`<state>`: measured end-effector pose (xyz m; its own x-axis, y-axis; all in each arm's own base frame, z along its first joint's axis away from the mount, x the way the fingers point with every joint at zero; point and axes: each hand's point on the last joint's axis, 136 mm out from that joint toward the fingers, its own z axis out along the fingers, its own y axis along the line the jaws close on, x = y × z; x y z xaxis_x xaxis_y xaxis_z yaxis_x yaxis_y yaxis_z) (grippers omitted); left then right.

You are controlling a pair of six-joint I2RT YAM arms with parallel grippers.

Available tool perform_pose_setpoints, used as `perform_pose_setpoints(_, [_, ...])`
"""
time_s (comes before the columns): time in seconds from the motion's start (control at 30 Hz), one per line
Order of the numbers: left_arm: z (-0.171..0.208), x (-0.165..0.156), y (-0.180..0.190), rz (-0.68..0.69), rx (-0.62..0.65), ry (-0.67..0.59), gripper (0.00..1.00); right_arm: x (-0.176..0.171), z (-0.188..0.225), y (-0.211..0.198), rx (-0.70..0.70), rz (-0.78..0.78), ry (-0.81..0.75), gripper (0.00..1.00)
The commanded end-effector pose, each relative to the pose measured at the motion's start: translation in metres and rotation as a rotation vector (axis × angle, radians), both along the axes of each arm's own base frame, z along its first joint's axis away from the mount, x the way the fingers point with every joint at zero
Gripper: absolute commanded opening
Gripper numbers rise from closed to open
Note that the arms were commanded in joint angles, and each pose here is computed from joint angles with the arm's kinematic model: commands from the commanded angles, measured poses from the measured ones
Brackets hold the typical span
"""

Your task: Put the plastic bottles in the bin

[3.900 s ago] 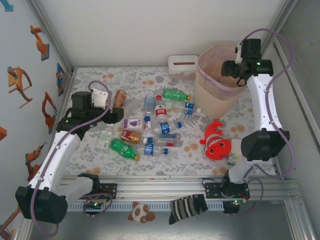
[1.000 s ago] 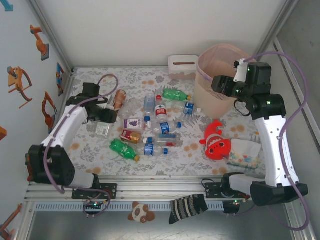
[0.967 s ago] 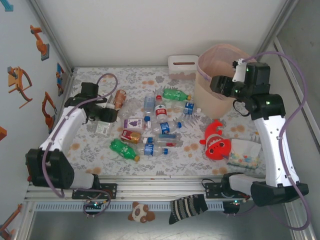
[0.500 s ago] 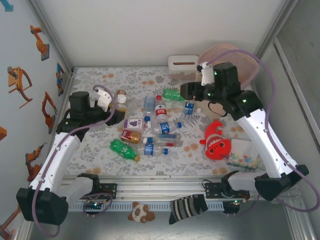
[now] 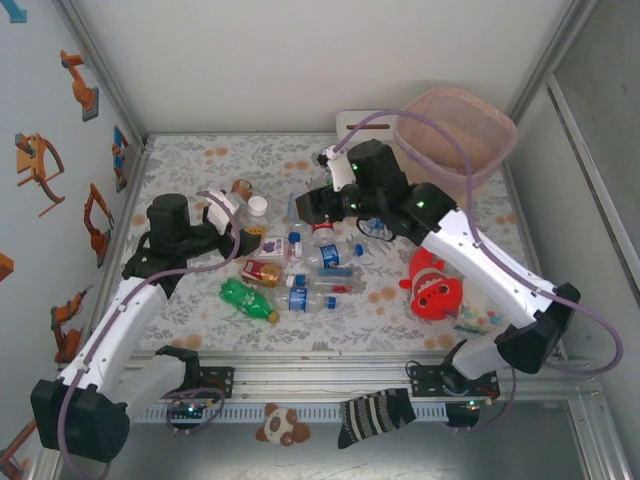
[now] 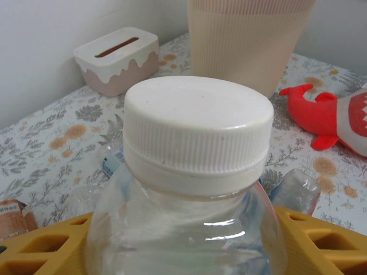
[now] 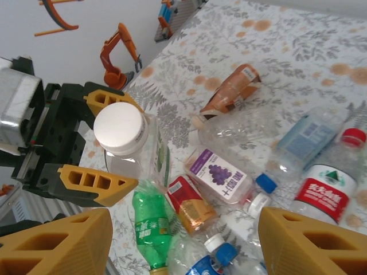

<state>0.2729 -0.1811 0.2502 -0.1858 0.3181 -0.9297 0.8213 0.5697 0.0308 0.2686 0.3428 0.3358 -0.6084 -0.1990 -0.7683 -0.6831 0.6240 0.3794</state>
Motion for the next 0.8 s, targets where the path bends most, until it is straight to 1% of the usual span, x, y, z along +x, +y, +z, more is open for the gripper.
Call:
perform_pose_setpoints(0.0, [0.013,-0.005,-0.006,-0.045,-0.016,-0.071,0.53,0.002,0.016,0.022,0.075,0.002,-0.021,0.67])
perform_pose_setpoints(0.17, [0.014,-0.009,-0.007,-0.065,-0.018,-0.075,0.54,-0.004,0.005,0.052,0.061,0.042,0.013,0.67])
perform_pose_setpoints(0.37, [0.015,-0.01,-0.008,-0.07,-0.019,-0.074,0.54,-0.007,-0.006,0.078,0.068,0.073,0.079,0.71])
perform_pose_setpoints(0.5, [0.016,-0.01,-0.007,-0.067,-0.018,-0.08,0.54,-0.009,-0.018,0.09,0.04,0.095,0.102,0.71])
perform_pose_setpoints(0.77, [0.019,-0.011,-0.007,-0.067,-0.019,-0.089,0.54,-0.009,-0.039,0.109,0.028,0.127,0.142,0.71])
